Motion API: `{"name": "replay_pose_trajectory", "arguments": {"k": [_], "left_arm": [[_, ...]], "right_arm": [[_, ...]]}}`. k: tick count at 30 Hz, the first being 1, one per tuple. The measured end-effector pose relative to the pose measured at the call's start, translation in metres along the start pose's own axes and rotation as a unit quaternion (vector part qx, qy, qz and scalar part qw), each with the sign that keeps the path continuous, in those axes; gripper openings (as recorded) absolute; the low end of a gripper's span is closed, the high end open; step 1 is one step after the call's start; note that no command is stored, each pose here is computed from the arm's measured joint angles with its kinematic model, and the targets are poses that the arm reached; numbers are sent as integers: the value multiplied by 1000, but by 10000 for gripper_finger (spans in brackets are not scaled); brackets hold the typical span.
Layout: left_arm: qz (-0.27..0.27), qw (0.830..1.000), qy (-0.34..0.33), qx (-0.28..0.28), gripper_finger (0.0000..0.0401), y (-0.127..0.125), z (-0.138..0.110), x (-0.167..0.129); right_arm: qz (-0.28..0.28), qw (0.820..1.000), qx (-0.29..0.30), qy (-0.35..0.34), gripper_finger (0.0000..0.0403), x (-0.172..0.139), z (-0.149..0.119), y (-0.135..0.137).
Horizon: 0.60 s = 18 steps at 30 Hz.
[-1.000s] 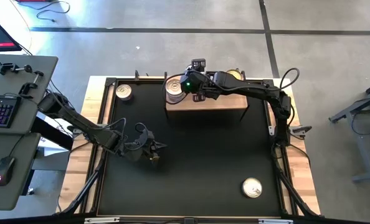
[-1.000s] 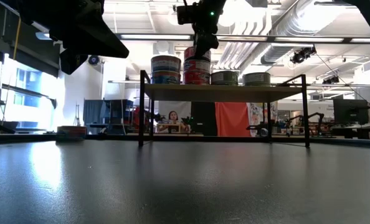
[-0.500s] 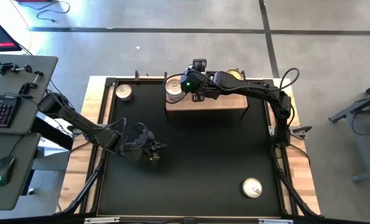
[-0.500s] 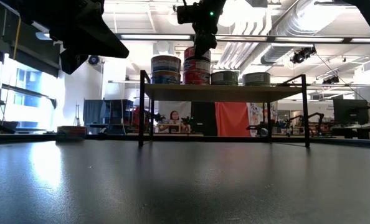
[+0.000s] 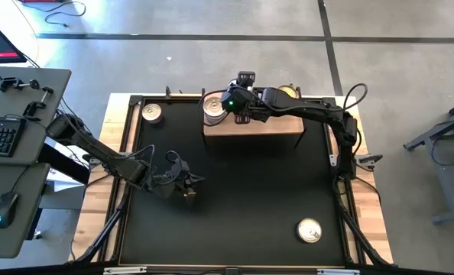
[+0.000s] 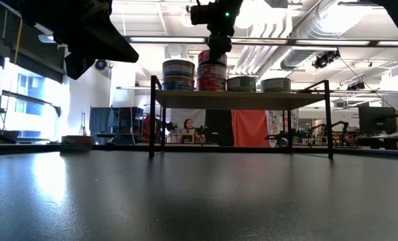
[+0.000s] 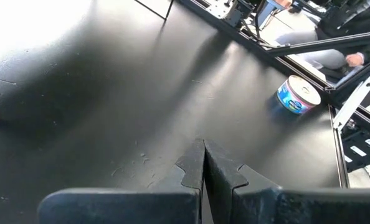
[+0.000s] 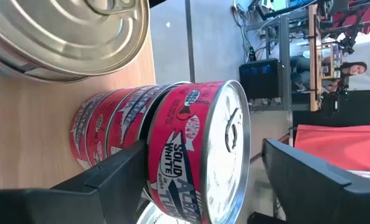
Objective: Stack canned seafood by type on shelf
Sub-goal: Stack the red tuna can on top of the red tuna can on the shelf, then move the blue-pink tuna can to the center of the table
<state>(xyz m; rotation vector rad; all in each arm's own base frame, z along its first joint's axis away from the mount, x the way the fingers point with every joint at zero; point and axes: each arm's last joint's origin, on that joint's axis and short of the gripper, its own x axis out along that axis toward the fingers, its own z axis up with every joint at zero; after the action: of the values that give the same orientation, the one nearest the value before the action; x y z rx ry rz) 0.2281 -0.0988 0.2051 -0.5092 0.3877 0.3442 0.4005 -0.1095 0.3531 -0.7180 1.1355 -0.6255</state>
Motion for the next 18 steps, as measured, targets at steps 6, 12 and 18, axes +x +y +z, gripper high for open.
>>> {"name": "replay_pose_trajectory", "arguments": {"k": [6, 12, 18], "left_arm": [[0, 1000, 0, 0, 0, 0, 0, 0], [0, 1000, 0, 0, 0, 0, 0, 0], [0, 1000, 0, 0, 0, 0, 0, 0]], "right_arm": [[-4, 1000, 5, -14, 305, -3, 4, 1], [-6, 1000, 11, -19, 305, -3, 5, 1], [-5, 1000, 9, -19, 305, -4, 6, 2]]}}
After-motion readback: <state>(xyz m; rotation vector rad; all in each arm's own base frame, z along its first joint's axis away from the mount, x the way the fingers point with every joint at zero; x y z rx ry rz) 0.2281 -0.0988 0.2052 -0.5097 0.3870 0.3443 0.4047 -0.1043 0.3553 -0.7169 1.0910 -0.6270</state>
